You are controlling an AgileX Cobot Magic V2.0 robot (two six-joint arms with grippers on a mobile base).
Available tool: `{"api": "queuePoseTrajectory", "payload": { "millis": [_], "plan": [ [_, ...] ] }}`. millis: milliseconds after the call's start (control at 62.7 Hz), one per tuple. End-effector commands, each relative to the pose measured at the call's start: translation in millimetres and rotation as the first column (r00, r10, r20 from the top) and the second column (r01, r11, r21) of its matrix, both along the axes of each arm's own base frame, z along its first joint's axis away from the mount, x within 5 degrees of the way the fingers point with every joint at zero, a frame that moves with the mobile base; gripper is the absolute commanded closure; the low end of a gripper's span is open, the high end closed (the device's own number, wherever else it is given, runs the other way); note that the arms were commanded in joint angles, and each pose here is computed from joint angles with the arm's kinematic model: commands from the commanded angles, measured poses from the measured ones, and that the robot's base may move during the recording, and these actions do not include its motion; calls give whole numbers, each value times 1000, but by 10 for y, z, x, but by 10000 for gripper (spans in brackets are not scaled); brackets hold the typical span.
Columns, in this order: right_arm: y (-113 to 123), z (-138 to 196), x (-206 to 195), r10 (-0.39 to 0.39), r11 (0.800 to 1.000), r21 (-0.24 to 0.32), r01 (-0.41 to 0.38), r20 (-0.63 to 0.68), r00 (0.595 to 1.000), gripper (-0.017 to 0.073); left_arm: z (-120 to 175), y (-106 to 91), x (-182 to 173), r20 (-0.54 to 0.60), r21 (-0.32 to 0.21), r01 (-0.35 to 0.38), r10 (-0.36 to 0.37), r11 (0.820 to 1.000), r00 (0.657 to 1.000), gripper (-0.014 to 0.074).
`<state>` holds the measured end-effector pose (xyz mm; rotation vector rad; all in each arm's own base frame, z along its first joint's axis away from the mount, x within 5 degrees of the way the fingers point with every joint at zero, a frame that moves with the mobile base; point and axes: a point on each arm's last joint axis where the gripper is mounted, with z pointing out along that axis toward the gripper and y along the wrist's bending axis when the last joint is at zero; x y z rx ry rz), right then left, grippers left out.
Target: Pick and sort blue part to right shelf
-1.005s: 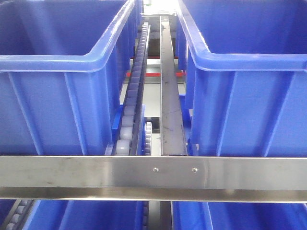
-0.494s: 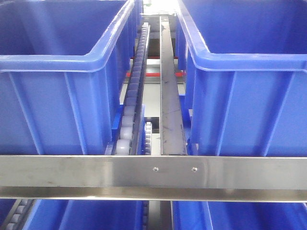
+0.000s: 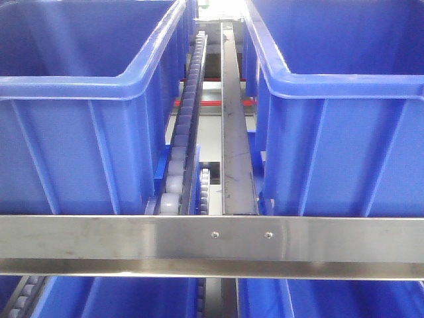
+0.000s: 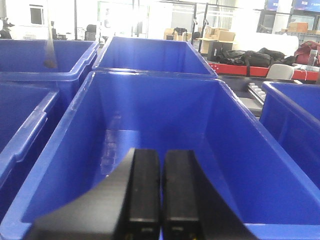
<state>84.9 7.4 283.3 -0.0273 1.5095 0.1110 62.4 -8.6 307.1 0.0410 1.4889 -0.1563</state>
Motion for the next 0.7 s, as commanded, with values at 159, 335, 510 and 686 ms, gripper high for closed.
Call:
{"api": "queuePoseTrajectory", "payload": {
  "millis": [159, 335, 510, 686],
  "plan": [
    [-14, -52, -9, -16, 1000, -13, 17, 59, 998, 503, 131, 14, -9, 86, -28, -10, 13, 1000, 996, 470],
    [-26, -264, -152, -16, 1000, -8, 17, 91, 996, 503, 96, 13, 1, 75, -26, -11, 13, 1000, 997, 470],
    [-35, -574, -239, -17, 1000, 25, 15, 90, 996, 503, 96, 13, 1, 75, -26, -11, 13, 1000, 997, 470],
    [-59, -662, -321, -57, 998, 38, 53, 105, 993, 503, 96, 13, 1, 75, -26, -11, 13, 1000, 997, 470]
  ]
}}
